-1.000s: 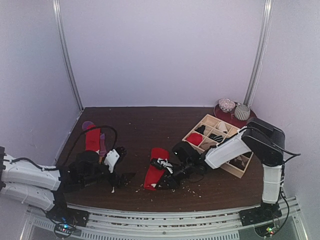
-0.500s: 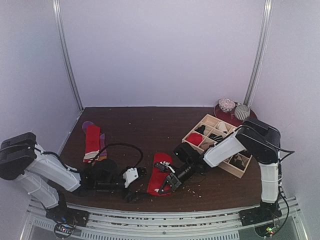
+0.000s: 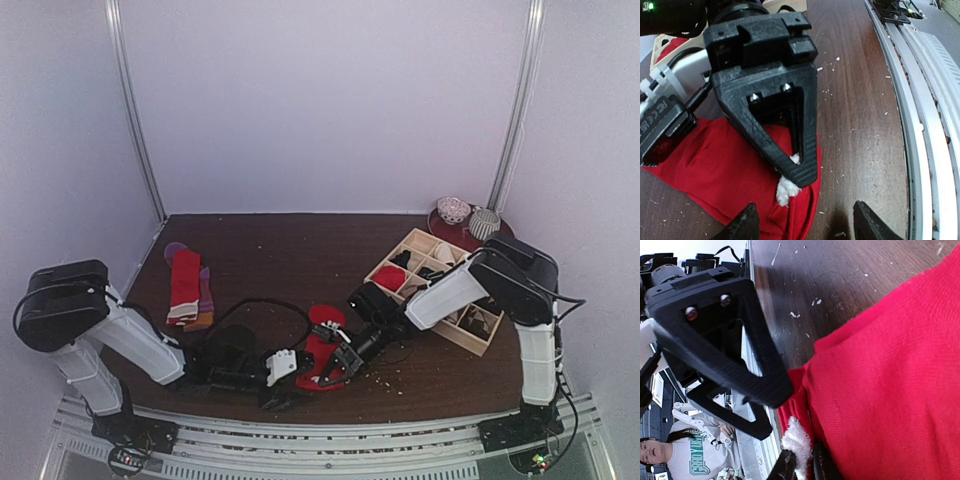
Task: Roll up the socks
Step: Roll a pair of socks at the center of the board.
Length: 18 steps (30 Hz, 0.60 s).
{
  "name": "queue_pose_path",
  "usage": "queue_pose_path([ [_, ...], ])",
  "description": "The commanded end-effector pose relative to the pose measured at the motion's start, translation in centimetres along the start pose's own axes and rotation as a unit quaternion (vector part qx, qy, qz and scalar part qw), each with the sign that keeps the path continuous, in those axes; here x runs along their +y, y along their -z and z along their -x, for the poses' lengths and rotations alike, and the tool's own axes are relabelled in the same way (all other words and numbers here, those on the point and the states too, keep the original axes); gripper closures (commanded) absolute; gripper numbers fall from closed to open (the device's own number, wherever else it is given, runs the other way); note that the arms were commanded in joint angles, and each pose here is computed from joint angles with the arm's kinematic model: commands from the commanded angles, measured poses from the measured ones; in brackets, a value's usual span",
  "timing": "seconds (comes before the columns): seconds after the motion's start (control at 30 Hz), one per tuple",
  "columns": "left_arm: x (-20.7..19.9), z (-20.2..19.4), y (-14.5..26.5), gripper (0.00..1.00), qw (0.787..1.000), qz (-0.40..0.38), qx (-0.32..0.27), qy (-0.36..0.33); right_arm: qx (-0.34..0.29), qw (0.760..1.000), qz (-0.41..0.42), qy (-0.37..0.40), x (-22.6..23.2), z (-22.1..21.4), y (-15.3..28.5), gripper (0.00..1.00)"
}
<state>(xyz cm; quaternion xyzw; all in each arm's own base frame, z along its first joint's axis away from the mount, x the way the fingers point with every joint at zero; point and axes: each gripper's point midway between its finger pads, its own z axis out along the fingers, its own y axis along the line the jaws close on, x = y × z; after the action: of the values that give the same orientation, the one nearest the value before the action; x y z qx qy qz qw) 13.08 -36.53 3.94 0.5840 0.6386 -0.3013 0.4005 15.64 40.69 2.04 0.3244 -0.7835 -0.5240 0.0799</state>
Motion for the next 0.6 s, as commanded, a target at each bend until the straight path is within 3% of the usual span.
queue_pose_path([
  [0.0,0.3,0.9,-0.8,0.37,1.0,0.003,-0.019,0.007,0.031,0.992,-0.067,-0.098,-5.5,-3.7,-0.1,0.86],
  [0.23,0.8,-0.3,-2.0,0.44,1.0,0.014,0.004,0.015,0.037,0.993,-0.056,-0.098,-5.3,-4.1,-0.1,0.86],
  [0.3,0.9,-0.6,-2.3,0.56,1.0,0.016,0.01,0.018,0.039,0.993,-0.056,-0.099,-5.3,-4.3,-0.2,0.86],
  [0.33,0.9,-0.6,-2.3,0.66,1.0,0.016,0.01,0.018,0.04,0.993,-0.055,-0.099,-5.4,-4.3,-0.2,0.86],
  [0.4,1.0,-0.6,-2.4,1.0,1.0,0.016,0.011,0.022,0.041,0.993,-0.052,-0.1,-5.3,-4.5,-0.3,0.86],
  [0.57,0.8,-2.1,-2.0,1.0,0.997,0.02,0.038,0.069,0.016,0.997,-0.041,-0.057,-3.5,-2.9,0.6,0.81],
])
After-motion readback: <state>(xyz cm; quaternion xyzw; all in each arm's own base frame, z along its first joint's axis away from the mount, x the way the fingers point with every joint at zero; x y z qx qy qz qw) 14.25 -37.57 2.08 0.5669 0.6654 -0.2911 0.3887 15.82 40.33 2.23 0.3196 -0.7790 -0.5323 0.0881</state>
